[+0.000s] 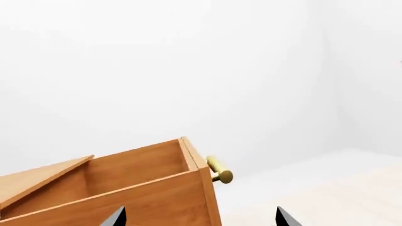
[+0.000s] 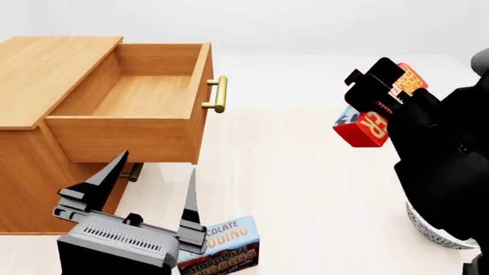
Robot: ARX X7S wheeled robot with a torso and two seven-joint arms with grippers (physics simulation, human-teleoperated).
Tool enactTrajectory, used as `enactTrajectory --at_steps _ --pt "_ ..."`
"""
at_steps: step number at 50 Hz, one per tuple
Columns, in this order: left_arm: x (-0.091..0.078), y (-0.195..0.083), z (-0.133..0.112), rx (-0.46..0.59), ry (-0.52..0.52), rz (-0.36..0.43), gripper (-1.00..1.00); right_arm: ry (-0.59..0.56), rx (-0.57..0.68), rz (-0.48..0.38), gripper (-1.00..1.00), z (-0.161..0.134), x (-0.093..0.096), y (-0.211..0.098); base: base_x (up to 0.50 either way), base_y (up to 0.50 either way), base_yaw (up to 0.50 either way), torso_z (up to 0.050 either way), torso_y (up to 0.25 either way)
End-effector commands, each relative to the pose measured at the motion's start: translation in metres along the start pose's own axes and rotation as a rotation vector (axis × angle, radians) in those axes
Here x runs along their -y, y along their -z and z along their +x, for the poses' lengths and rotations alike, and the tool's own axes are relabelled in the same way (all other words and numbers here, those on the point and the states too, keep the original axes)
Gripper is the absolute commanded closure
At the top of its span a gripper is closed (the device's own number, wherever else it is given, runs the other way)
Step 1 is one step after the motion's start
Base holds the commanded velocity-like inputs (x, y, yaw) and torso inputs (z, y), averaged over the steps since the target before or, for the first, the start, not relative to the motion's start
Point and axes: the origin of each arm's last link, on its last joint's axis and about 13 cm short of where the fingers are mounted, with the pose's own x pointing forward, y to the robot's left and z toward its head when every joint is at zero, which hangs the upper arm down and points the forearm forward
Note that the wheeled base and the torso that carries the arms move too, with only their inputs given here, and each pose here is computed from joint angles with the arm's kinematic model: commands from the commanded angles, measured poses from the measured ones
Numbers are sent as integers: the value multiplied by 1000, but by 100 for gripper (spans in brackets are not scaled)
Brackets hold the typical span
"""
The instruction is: Put the butter at the back in the top drawer of the cabinet and close it.
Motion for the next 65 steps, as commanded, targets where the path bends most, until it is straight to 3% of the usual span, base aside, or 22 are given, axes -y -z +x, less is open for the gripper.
enactTrajectory --at_steps 1,16,38,65 --pt "13 -9 22 68 14 71 -100 -55 -1 -45 100 -5 -22 -20 0 0 0 0 0" --pt "45 -10 33 162 80 188 -100 -108 -48 -31 100 -3 -29 -13 0 0 0 1 1" --pt "82 -6 46 211 166 288 -100 -138 -64 -43 100 -5 -38 -13 0 0 0 0 1" --pt "97 -6 71 202 197 297 -100 -165 -141 -76 100 -6 -38 12 0 0 0 0 1"
